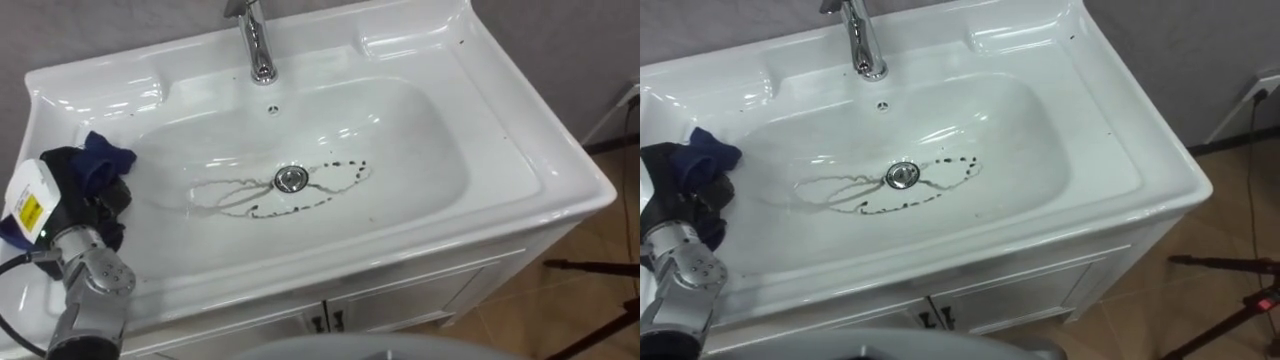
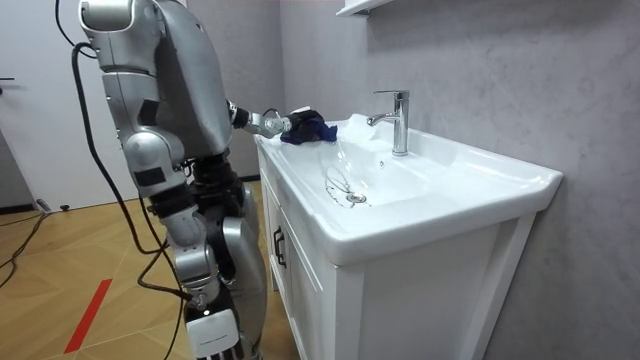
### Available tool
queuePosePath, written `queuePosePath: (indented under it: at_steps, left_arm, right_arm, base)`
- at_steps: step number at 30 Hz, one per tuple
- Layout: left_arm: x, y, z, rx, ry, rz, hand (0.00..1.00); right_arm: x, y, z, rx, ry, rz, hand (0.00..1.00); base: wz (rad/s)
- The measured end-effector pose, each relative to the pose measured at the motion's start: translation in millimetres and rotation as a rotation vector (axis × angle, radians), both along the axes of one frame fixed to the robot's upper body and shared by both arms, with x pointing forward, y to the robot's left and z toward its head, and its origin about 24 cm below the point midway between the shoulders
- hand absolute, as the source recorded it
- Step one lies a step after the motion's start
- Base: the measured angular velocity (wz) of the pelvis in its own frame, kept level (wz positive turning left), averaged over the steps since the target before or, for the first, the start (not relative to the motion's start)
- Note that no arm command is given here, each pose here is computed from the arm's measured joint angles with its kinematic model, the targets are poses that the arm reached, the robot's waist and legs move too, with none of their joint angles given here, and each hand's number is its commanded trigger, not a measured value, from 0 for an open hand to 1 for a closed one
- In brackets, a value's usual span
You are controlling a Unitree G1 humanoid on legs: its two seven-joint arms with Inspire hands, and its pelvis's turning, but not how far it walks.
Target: Wipe basin
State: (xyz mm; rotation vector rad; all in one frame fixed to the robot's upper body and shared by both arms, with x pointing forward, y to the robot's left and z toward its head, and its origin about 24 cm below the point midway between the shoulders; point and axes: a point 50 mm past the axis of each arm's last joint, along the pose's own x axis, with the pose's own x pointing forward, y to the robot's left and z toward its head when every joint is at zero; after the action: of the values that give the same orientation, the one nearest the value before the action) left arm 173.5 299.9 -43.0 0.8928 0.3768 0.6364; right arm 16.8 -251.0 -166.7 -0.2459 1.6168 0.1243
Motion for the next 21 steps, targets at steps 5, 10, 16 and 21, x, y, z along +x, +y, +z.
queuePosePath:
  at_steps: [5,10,16,21]
  left_arm:
    - [8,-5.4,12,-0.012,-0.053,-0.017,1.00]
    - [16,-16.1,24,-0.025,-0.112,-0.050,1.00]
    - [29,-46.7,45,-0.048,-0.220,-0.175,1.00]
    - [37,-65.6,63,-0.056,-0.312,-0.268,1.00]
  right_arm:
    - [1,2,0,0.013,-0.032,-0.046,0.00]
    - [3,2,-1,0.007,-0.055,-0.039,0.00]
    - [4,4,-1,-0.011,-0.097,-0.043,0.00]
    - [5,4,-1,-0.021,-0.120,-0.029,0.00]
  base:
    - [0.10]
    - [0.12]
    - [0.04]
    - [-0.01]
